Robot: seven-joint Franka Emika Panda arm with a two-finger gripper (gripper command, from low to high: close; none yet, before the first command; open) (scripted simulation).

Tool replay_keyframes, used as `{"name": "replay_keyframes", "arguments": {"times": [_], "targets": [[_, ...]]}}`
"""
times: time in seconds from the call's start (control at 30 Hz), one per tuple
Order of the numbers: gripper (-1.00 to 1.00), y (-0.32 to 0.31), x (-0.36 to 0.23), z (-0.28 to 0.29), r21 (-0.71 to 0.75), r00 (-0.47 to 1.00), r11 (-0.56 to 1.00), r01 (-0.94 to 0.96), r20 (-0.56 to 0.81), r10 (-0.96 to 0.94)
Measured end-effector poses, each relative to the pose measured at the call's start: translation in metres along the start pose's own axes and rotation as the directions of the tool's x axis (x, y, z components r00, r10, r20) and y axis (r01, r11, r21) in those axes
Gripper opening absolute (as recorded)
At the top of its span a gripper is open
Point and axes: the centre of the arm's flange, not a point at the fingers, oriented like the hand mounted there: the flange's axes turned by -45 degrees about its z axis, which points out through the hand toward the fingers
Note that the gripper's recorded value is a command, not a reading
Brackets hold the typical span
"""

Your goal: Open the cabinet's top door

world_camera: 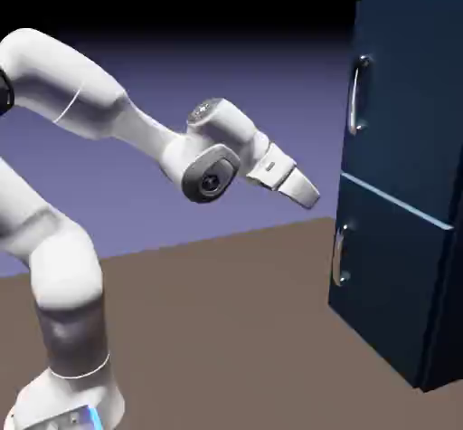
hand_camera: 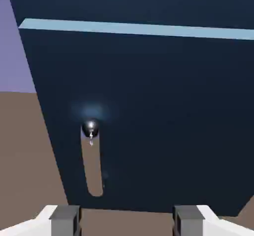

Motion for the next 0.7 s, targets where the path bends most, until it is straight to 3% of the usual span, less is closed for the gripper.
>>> {"name": "replay_keyframes", "arguments": {"times": [0.33, 0.7], "targets": [[0.00, 0.022, 0.041, -0.025, 0.049, 0.867, 0.873, -0.485, -0.101, 0.488], [0.00, 0.032, 0.070, -0.048, 0.209, 0.479, 0.494, -0.844, -0.122, 0.869]]}}
